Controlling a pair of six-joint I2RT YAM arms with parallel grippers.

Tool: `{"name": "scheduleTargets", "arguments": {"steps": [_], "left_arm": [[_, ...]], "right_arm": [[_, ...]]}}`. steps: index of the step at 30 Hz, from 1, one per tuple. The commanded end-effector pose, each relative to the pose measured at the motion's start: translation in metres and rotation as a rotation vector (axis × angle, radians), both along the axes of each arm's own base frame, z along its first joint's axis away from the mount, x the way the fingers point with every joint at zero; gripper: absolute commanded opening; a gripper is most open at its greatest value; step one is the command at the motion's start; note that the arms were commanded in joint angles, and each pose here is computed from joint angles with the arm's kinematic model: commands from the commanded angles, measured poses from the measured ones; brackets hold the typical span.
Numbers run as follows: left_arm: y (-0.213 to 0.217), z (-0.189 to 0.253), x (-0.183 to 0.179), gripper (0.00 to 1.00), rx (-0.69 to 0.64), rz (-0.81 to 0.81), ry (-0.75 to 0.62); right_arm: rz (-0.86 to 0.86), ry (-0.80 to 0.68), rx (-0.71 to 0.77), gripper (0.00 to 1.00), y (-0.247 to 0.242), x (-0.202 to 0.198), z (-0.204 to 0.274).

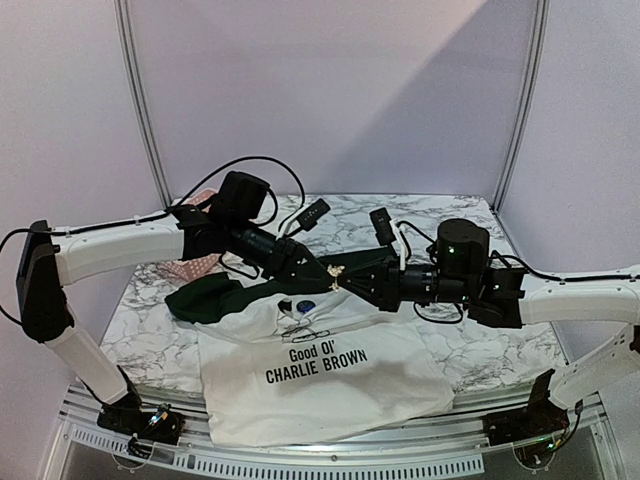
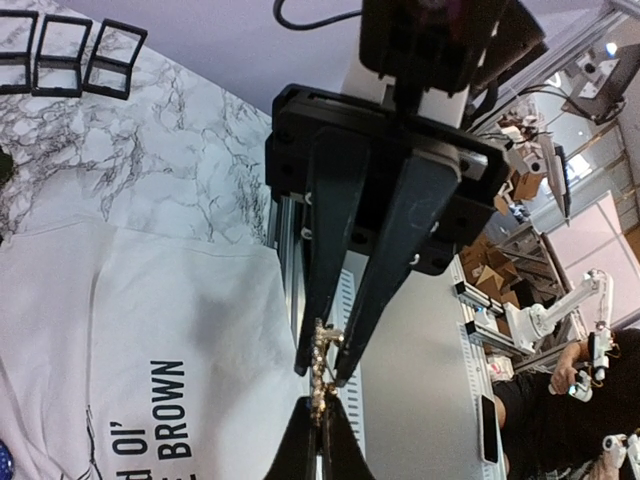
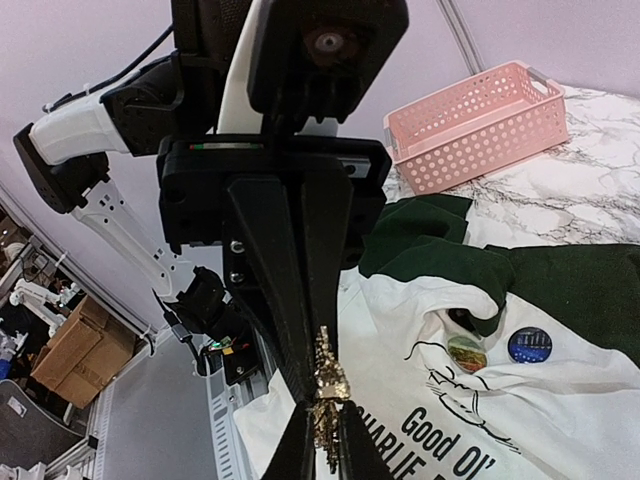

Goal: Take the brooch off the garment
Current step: Close the brooch securely.

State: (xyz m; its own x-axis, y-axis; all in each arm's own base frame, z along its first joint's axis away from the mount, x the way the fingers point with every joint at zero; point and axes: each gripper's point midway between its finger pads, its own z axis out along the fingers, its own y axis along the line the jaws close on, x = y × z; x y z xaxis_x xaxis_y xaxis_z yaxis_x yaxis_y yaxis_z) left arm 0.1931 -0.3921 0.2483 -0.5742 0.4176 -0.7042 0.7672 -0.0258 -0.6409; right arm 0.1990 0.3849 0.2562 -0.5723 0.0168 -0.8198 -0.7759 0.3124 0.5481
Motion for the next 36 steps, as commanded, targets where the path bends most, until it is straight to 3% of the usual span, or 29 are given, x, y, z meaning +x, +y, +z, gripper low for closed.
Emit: {"name": "scheduleTargets", "arguments": {"steps": [1,13,36], "left_arm": [[0.002,0.020,-0.018,0.00,-0.044,-0.062,-0.029],[0.002,0.017,-0.022,0.00,-0.023,-0.071,-0.051],[0.005,-0.005,0.019,0.00,0.086,0.110,-0.079]], "right_arm": [[-0.053,0.031,-0.038,0.05,-0.003,0.015,-0.015],[-0.036,0.059,-0.034,0.02,0.002,0.016,-0.021],[-0.244,0.082,-0.079,0.03,-0.020,0.042,-0.034]]}}
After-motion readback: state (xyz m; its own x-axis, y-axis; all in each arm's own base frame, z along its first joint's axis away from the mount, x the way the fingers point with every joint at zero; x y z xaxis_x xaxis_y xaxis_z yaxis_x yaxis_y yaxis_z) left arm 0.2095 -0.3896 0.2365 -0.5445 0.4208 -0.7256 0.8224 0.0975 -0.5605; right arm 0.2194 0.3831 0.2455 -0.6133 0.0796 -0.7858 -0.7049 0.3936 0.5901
